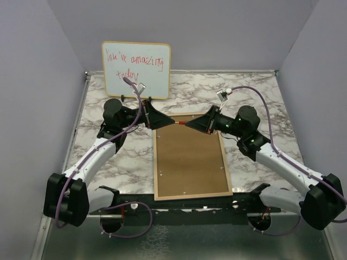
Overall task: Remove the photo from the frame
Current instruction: Adjust the screwdriver.
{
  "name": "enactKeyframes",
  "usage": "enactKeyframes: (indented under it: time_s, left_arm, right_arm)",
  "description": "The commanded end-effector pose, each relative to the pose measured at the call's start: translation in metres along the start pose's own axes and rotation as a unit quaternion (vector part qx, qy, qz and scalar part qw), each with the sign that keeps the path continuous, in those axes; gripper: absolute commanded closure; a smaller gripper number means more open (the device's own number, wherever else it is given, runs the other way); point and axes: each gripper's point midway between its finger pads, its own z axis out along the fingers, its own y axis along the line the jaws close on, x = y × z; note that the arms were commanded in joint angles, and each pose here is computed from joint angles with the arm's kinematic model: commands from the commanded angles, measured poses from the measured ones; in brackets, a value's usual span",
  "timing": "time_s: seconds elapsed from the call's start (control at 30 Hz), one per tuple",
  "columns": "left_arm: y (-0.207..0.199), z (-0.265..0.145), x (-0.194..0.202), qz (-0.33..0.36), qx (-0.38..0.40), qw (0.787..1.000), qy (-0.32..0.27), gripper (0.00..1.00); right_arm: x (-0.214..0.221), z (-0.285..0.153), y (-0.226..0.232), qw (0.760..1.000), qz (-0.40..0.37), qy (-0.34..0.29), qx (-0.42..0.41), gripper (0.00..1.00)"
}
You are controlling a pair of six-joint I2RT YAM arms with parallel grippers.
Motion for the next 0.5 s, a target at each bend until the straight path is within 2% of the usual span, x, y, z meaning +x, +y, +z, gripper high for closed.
enactKeyframes:
  time_s: [0.0, 0.07, 0.17, 0.27, 0.47]
  left_arm:
    - [0.082, -0.026, -0.018, -0.059, -0.153, 0.985, -0.052, 0.02]
    - [0.127, -0.044, -0.02, -0.065, -0.251, 0.965, -0.043, 0.01]
    - [0.185, -0.065, -0.001, -0.08, -0.371, 0.925, 0.022, 0.01]
    - [0.22, -0.073, 0.019, -0.093, -0.411, 0.903, 0.081, 0.01]
    - [0.27, -0.091, 0.043, -0.091, -0.49, 0.857, 0.13, 0.08]
  right_arm:
    - [0.006, -0.017, -0.063, 0.982, 0.002, 0.011, 0.188, 1.0]
    - [0.013, -0.021, -0.079, 0.975, 0.007, 0.022, 0.221, 1.0]
    - [0.024, -0.021, -0.097, 0.965, 0.019, 0.054, 0.254, 1.0]
    - [0.032, -0.015, -0.113, 0.955, 0.024, 0.093, 0.281, 1.0]
    - [0.043, 0.001, -0.134, 0.947, 0.019, 0.148, 0.286, 1.0]
